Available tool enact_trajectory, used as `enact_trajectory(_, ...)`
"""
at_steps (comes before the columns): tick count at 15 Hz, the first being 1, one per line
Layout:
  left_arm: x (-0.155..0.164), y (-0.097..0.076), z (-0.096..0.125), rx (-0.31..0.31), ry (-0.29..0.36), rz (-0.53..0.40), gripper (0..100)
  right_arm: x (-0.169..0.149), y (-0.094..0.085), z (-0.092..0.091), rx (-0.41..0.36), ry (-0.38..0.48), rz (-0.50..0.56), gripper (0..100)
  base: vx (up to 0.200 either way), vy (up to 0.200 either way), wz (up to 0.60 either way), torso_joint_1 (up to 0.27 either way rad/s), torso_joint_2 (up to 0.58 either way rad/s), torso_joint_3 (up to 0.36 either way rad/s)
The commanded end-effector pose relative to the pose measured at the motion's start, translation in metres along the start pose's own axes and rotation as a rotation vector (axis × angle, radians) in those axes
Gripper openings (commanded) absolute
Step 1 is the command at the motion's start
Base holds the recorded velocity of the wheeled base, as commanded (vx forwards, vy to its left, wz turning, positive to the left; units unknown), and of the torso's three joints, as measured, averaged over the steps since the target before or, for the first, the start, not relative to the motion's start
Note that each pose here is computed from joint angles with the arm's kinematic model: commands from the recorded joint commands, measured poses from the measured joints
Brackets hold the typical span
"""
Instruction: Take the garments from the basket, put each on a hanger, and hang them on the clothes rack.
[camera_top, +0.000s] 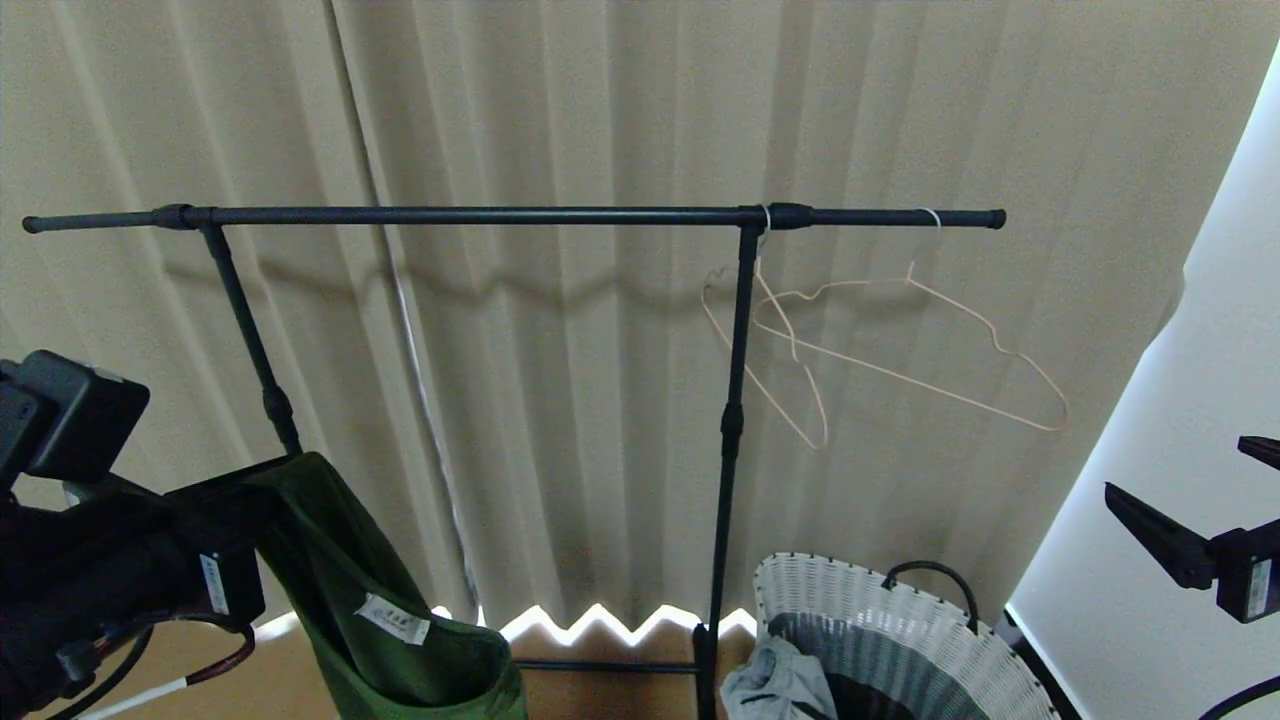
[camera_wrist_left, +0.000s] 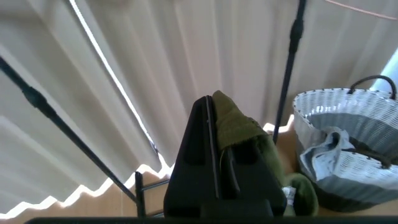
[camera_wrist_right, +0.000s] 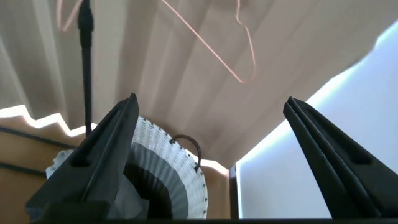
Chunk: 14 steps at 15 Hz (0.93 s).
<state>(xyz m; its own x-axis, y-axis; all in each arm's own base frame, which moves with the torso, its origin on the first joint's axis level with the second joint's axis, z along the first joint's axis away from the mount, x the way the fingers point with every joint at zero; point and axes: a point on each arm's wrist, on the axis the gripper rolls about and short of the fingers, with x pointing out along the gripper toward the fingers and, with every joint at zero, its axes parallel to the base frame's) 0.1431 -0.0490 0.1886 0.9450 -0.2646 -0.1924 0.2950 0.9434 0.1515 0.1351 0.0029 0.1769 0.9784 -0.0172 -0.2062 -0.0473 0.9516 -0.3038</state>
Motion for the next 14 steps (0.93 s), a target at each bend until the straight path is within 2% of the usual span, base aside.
enact_trajectory(1,0.0,0.0001,-0.0002,-0.001,0.001,0.001,0,0.0001,-0.0001,0.0005,-0.001,-0.002,-0.001,100,0.0,0.0,0.0,0.0,0.0,0.0)
enact_trajectory(2,0.0003,0.0001,-0.0003,-0.003,0.002,0.001,0,0.0,0.0,0.0,-0.001,-0.001,-0.001,100,0.0,0.0,0.0,0.0,0.0,0.0)
enact_trajectory(14,0.0004,-0.0002,-0.0023,0.001,0.01,0.0,0,0.0003,-0.0013,0.0023,0.001,-0.009,-0.008,100,0.2,0.0,0.0,0.003,0.0,0.004)
